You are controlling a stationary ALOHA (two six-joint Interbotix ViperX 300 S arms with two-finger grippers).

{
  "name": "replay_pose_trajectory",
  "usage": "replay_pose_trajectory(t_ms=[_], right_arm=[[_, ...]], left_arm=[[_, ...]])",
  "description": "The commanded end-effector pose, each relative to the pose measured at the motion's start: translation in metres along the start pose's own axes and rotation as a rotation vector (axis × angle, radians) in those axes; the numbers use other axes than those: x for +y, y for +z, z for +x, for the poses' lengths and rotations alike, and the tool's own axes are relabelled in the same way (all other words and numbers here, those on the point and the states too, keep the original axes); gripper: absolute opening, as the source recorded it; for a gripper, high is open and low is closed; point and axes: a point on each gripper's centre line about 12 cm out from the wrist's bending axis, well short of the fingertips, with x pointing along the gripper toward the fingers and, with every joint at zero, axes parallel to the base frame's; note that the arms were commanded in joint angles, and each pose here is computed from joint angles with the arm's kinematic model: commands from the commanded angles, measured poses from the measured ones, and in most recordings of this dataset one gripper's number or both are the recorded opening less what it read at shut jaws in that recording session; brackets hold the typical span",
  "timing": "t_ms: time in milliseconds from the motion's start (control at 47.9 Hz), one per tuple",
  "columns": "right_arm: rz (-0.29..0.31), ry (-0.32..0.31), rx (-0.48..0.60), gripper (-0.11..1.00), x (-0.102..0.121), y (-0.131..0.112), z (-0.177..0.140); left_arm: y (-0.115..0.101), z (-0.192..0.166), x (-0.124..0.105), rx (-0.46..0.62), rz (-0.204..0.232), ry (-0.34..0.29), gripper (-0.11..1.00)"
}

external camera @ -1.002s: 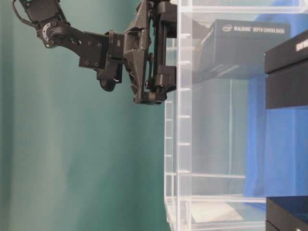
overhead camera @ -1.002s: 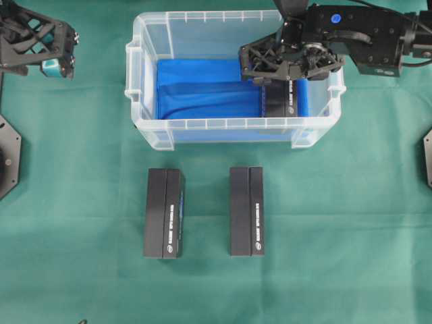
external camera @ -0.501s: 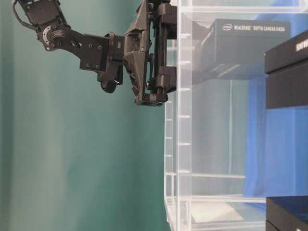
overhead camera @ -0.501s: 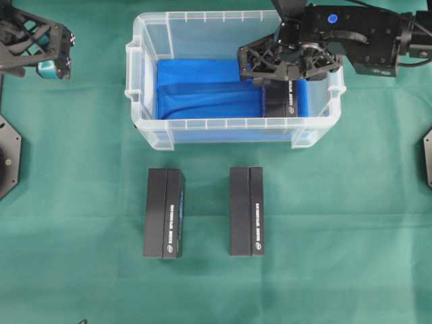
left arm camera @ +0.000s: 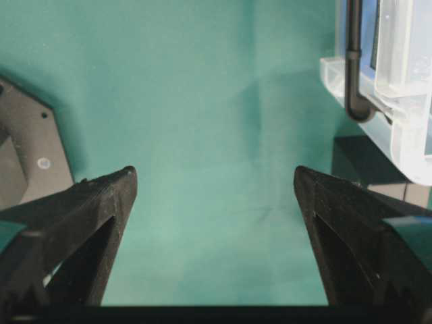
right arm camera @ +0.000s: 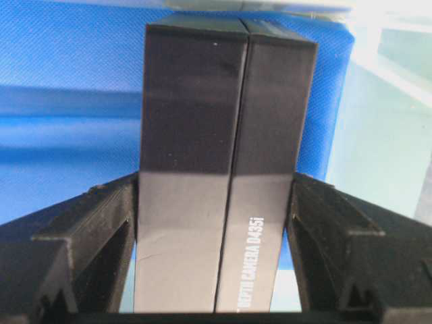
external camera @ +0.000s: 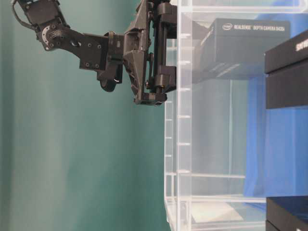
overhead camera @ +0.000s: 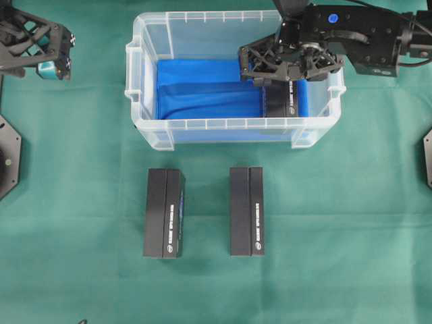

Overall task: Take out the box from the case.
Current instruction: 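Lift the right box up out of the case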

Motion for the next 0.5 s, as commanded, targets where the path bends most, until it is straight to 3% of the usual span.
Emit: replay_pose_trajectory(t_ms=[0,480], right_arm=[[0.004,0.044,-0.009,0.65,0.004,0.002,-0.025],[0.017,0.058,-0.028,0.65,0.007,0.011,-0.080]], left_arm=[[0.000,-0.007,-0.001,-0.010,0.003,-0.024,0.98],[0.000,-0.007,-0.002,-0.010,0.001,-0.028,0.98]])
